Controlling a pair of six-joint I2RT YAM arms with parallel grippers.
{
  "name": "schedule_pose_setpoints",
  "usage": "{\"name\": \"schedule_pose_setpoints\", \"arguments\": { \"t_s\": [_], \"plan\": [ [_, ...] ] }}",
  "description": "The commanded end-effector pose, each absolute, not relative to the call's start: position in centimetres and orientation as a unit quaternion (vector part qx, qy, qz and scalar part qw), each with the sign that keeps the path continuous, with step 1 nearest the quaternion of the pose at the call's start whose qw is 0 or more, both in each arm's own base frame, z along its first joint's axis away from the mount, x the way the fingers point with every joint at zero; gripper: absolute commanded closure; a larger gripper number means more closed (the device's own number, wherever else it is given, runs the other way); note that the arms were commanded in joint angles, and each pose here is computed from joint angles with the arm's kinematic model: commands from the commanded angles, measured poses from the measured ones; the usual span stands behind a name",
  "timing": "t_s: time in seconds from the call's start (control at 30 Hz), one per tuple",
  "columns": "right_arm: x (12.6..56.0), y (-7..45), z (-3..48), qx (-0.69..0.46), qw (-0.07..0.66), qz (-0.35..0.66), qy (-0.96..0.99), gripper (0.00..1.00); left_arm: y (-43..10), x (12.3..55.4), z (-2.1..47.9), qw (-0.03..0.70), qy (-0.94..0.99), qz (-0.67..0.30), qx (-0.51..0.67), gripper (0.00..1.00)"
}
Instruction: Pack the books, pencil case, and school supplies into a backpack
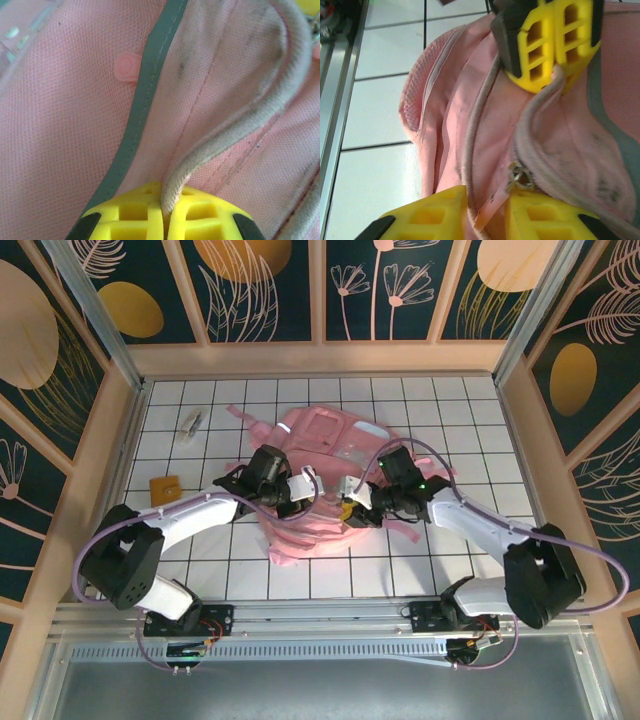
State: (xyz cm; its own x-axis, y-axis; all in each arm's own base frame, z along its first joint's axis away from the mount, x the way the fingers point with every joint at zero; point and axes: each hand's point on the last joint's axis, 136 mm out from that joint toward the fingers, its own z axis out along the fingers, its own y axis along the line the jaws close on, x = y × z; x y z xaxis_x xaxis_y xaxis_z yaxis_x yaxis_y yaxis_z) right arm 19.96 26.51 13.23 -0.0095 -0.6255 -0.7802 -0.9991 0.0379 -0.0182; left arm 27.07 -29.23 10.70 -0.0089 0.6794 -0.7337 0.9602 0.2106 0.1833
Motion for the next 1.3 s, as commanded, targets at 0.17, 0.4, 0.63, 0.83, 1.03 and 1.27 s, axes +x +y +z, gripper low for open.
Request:
{"name": "schedule_pose_setpoints", "arguments": {
  "t_s": [0.17,0.4,0.63,0.83,1.03,1.27],
  "plan": [
    [18.5,22.9,18.6,-0.706,0.39,0.204,0.555,0.61,-32.4,26.6,16.6,0.473,0.601,-0.243,0.596,1.0],
    [22.6,20.7,19.5,-0.719,0.433,0.104,0.534,0.58,-32.7,26.8,16.9,0.468,0.596,-0.241,0.606,1.0],
    [25.3,21.5,20.0,-0.722,0.473,0.062,0.501,0.59,-33.1,26.2,17.2,0.465,0.582,-0.255,0.617,1.0],
    [25.1,22.3,18.8,-0.743,0.455,0.079,0.485,0.61,-33.3,26.3,17.5,0.462,0.579,-0.267,0.617,1.0],
    [24.6,22.6,17.8,-0.757,0.431,0.093,0.483,0.58,-33.5,26.3,17.8,0.46,0.574,-0.28,0.617,1.0],
    [25.9,23.0,17.8,-0.749,0.446,0.074,0.485,0.82,-33.4,25.7,17.5,0.454,0.563,-0.284,0.63,1.0]
  ]
}}
